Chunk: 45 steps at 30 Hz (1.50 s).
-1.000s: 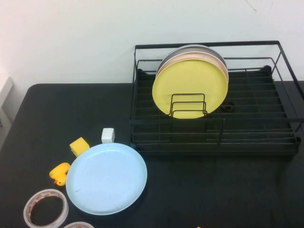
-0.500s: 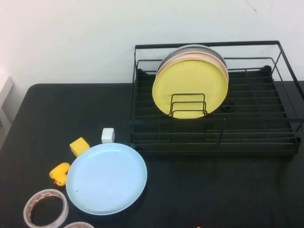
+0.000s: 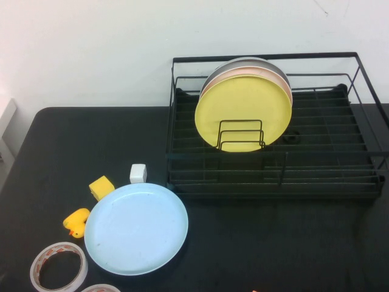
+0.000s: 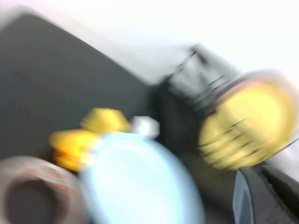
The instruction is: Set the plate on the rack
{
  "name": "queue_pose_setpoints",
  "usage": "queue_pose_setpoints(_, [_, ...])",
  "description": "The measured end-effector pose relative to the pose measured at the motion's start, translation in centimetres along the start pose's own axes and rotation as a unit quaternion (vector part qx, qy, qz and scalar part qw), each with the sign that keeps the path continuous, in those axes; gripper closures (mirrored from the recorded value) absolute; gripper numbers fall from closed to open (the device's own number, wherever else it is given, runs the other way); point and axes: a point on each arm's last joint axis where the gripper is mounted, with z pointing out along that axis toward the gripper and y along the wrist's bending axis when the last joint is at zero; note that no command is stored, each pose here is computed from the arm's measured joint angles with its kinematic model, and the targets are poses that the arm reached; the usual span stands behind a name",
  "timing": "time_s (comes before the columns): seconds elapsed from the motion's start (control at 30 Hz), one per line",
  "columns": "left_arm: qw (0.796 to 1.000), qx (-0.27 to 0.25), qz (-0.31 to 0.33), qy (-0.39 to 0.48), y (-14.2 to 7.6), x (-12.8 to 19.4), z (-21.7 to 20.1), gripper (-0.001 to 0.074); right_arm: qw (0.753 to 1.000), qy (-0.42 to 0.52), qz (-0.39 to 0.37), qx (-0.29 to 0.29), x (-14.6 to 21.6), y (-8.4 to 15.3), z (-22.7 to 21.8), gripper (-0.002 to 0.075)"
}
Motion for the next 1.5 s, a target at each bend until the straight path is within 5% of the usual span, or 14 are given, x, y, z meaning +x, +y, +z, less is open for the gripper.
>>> queue_pose_setpoints(0.1, [0.986, 0.031, -0.164, -0.007, -0.5, -0.2, 0.0, 0.0738, 1.0, 0.001, 0.01, -0.004, 0.0, 0.1, 0.0, 0.0728])
queue_pose_setpoints(0.2, [0.963, 0.048, -0.264, -0.022, -0.7, -0.6, -0.1, 0.0738, 0.999, 0.002, 0.046, -0.018, 0.0, 0.3, 0.0, 0.0728])
queue_pose_setpoints(0.57, [0.936, 0.055, -0.342, -0.06, -0.6, -1.4, -0.1, 0.0738, 0.944, 0.014, 0.306, -0.12, -0.2, 2.2, -0.2, 0.0728])
queue_pose_setpoints(0.77, [0.97, 0.075, -0.225, -0.051, -1.8, -2.1, -0.5, 0.0738, 0.89, 0.004, 0.425, -0.164, -1.0, 2.7, -0.4, 0.0728])
queue_pose_setpoints(1.03, [0.992, 0.106, 0.055, -0.042, -7.3, -7.3, -1.0, 0.0738, 0.906, -0.063, 0.391, -0.148, -1.9, 2.0, -0.4, 0.0728])
queue_pose_setpoints(1.3, [0.965, 0.05, 0.205, 0.157, -9.5, -9.6, 4.6, 0.0738, 0.909, -0.084, 0.382, -0.143, -2.2, 1.8, -0.4, 0.0728])
queue_pose_setpoints(1.5, [0.928, -0.036, 0.214, 0.302, -9.0, -10.7, 9.5, 0.0734, 0.932, -0.024, 0.318, -0.172, -1.2, 2.8, -0.4, 0.0728])
